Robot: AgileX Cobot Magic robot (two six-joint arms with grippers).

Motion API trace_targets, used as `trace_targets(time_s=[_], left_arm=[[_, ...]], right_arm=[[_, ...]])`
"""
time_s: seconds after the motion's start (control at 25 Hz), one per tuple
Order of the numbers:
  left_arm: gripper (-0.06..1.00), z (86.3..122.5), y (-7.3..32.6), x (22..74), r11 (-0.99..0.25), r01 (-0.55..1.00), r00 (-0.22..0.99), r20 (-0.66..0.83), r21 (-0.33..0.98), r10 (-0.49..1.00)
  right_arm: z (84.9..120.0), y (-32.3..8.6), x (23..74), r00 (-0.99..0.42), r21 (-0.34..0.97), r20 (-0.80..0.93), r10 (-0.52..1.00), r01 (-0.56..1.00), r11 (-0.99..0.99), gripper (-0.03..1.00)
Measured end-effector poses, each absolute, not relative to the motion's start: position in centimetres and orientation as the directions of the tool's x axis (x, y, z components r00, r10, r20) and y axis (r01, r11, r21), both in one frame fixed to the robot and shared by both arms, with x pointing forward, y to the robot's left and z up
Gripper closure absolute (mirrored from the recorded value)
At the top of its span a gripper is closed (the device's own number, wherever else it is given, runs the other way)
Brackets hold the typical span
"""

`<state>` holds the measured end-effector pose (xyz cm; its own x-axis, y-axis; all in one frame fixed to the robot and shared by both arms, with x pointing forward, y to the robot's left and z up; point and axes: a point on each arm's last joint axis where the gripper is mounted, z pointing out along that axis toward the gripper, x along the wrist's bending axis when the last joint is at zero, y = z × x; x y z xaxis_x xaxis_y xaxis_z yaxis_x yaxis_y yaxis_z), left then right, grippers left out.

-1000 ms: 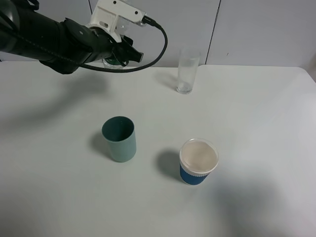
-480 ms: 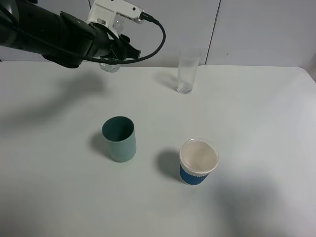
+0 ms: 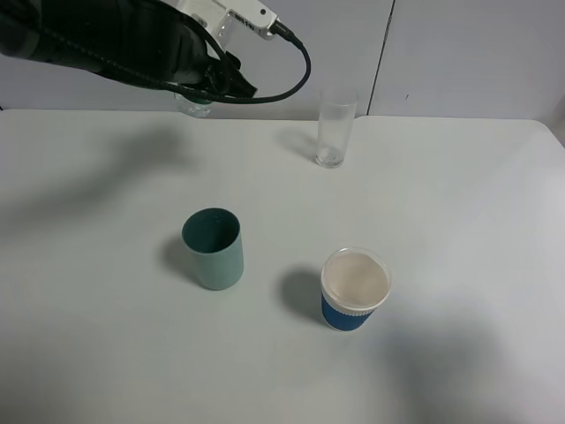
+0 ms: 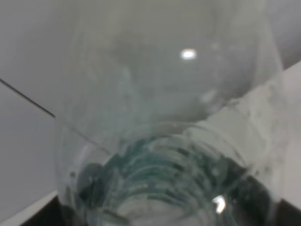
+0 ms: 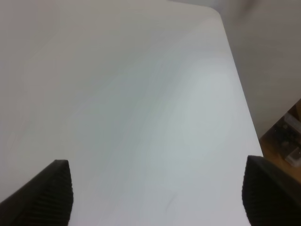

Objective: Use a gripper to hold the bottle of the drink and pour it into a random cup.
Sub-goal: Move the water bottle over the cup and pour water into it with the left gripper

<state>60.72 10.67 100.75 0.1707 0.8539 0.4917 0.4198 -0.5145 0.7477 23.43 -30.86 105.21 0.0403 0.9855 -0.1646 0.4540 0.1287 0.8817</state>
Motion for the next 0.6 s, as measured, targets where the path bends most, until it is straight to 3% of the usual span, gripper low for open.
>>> trace_targets(time_s=[0.6], left_arm=[[0.45, 100.2, 8.0, 61.3, -0.626, 0.422, 0.213, 0.599, 0.656, 0.772]], right_arm=[[105.2, -30.9, 23.4, 0.04, 0.882, -0.165, 0.986, 0.454, 0.129, 0.23]])
